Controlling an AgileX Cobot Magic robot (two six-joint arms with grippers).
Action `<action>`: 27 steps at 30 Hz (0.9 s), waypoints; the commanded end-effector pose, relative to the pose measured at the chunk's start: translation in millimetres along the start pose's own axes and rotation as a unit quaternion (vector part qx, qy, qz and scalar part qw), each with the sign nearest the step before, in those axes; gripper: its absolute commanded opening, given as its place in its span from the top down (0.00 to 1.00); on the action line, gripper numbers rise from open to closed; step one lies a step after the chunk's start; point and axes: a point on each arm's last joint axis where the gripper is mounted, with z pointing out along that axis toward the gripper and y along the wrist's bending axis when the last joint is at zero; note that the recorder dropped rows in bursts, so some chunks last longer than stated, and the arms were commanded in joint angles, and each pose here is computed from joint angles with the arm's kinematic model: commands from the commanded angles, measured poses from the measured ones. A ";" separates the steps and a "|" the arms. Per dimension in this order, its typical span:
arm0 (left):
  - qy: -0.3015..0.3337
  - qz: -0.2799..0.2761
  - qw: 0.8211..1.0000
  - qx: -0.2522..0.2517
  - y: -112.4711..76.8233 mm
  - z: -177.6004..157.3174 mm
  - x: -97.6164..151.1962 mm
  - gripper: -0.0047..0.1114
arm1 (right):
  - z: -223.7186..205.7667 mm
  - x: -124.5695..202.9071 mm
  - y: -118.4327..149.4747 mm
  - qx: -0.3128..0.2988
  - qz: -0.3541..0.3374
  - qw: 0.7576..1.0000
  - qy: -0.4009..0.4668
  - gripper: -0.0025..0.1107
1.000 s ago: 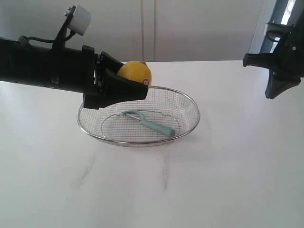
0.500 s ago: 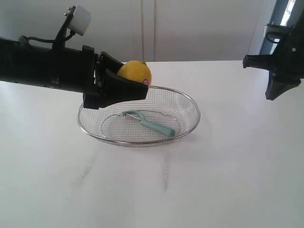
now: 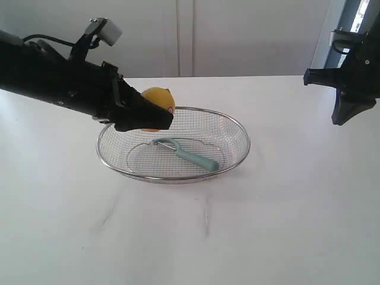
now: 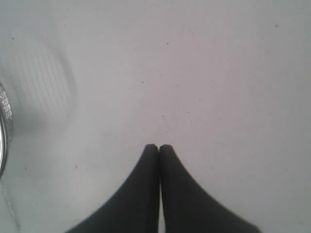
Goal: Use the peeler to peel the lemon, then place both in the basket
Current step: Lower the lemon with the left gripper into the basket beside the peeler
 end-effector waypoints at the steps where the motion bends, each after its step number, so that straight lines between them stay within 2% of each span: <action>1: 0.040 -0.021 0.999 -0.019 -0.7 -7.1 -7.8 0.96 | -4.8 0.9 -2.4 0.003 0.000 1.000 -0.006 0.98; 8: 0.105 -0.042 0.990 -0.090 8.9 -17.2 -11.9 0.96 | -4.8 0.9 -2.4 0.003 0.000 1.000 -0.006 0.98; 12: 0.137 -0.042 0.981 -0.134 6.4 -12.0 -12.0 0.96 | -4.8 0.9 -2.4 0.003 0.000 1.000 -0.006 0.98; 18: 0.197 -0.006 0.957 -0.213 0.7 0.4 -14.9 0.96 | -4.8 0.9 -2.4 0.003 0.000 1.000 -0.006 0.98; 27: 0.228 -0.027 0.946 -0.228 19.0 18.4 -21.6 0.96 | -4.8 0.9 -2.4 0.003 0.000 1.000 -0.006 0.98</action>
